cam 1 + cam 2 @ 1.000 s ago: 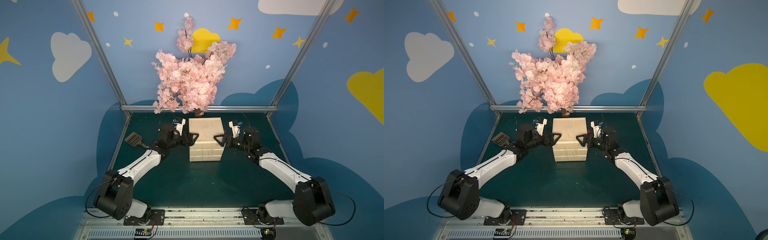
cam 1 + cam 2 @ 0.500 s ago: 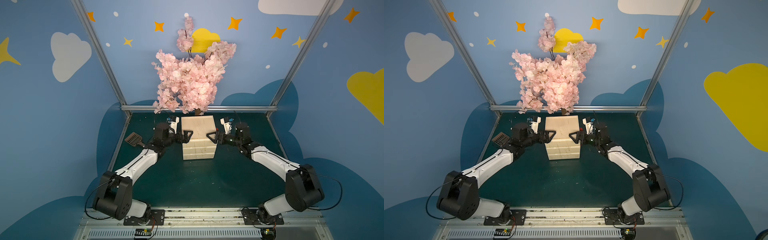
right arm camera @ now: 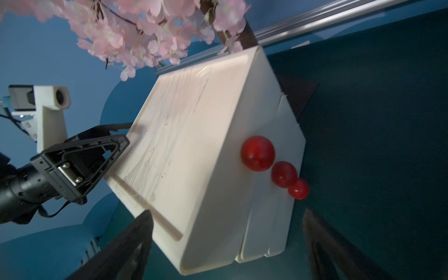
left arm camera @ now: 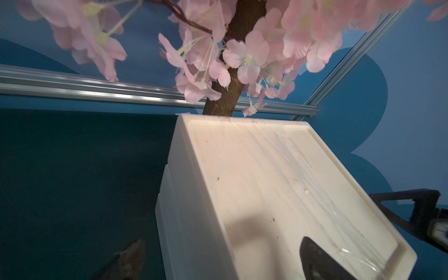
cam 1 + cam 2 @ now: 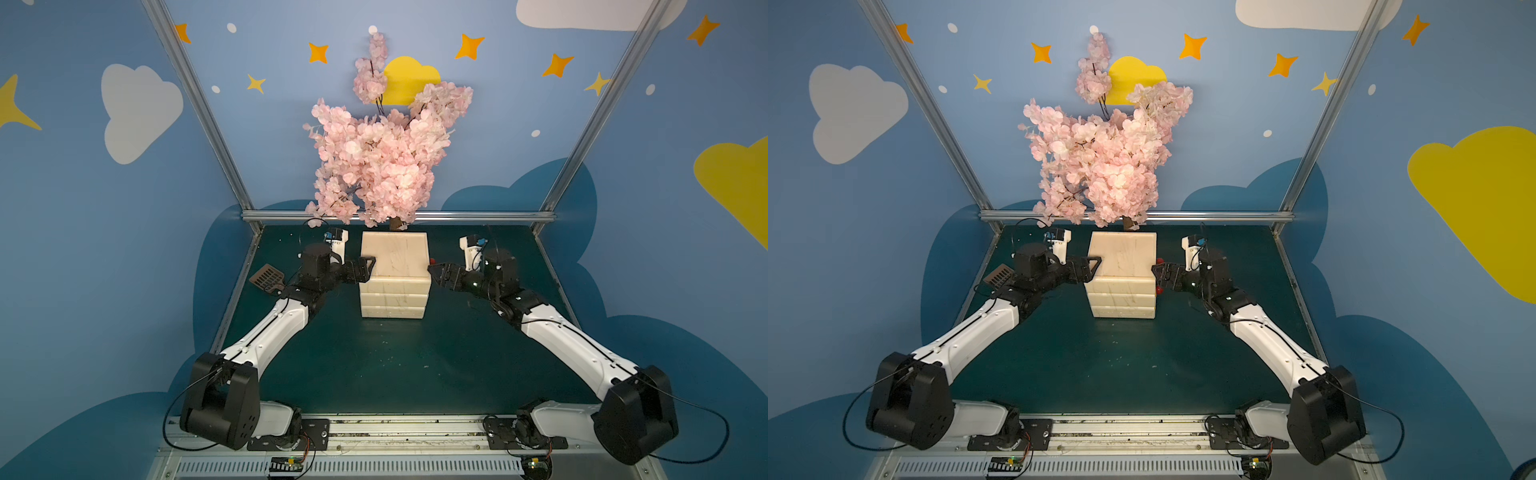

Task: Take the sponge out of the drawer
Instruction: Move the storage box to the center of the board, then open the drawer in the storage box.

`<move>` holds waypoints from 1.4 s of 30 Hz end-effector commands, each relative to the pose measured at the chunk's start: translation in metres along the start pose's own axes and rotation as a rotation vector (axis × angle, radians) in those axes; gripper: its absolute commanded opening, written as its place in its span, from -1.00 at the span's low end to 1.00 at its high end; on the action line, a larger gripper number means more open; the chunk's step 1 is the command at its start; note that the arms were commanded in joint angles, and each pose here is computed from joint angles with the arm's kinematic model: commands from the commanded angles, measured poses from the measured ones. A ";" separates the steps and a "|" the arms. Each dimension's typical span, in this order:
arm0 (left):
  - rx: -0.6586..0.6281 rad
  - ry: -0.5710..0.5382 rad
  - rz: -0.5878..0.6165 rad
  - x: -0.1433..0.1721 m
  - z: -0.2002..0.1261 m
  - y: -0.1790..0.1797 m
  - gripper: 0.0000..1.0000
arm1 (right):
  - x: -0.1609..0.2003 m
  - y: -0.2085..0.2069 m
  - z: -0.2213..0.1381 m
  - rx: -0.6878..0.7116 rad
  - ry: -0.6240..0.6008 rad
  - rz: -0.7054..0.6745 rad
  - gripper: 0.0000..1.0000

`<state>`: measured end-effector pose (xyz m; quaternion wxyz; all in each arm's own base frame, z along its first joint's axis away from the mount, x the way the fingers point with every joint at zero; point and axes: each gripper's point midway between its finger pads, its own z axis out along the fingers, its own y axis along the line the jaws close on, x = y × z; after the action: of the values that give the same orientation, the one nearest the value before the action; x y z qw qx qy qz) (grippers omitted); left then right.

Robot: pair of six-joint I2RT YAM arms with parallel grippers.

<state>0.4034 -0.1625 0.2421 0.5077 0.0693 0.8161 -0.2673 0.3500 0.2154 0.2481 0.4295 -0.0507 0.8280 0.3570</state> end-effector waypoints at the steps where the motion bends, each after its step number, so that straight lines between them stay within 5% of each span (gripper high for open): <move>1: 0.013 -0.057 0.074 -0.026 -0.022 -0.013 0.99 | -0.007 -0.020 -0.011 -0.007 -0.048 -0.031 0.90; 7: 0.282 -0.021 0.133 -0.035 -0.041 -0.076 0.98 | -0.010 -0.016 0.001 -0.334 0.110 0.151 0.69; 13: 0.385 0.019 0.166 -0.027 -0.038 -0.111 0.97 | 0.006 0.006 0.023 -0.605 0.277 0.119 0.37; 36: 0.510 0.086 0.113 -0.003 -0.017 -0.129 0.97 | 0.006 -0.010 0.069 -0.612 0.286 0.217 0.23; 42: 0.527 0.113 0.103 0.003 -0.010 -0.129 0.97 | 0.009 -0.008 0.074 -0.633 0.309 0.233 -0.16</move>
<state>0.3464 -0.2614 0.2901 0.4461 0.2442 0.7483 -0.4259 0.3945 0.2530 0.1970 0.2129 -0.1218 0.7458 0.6194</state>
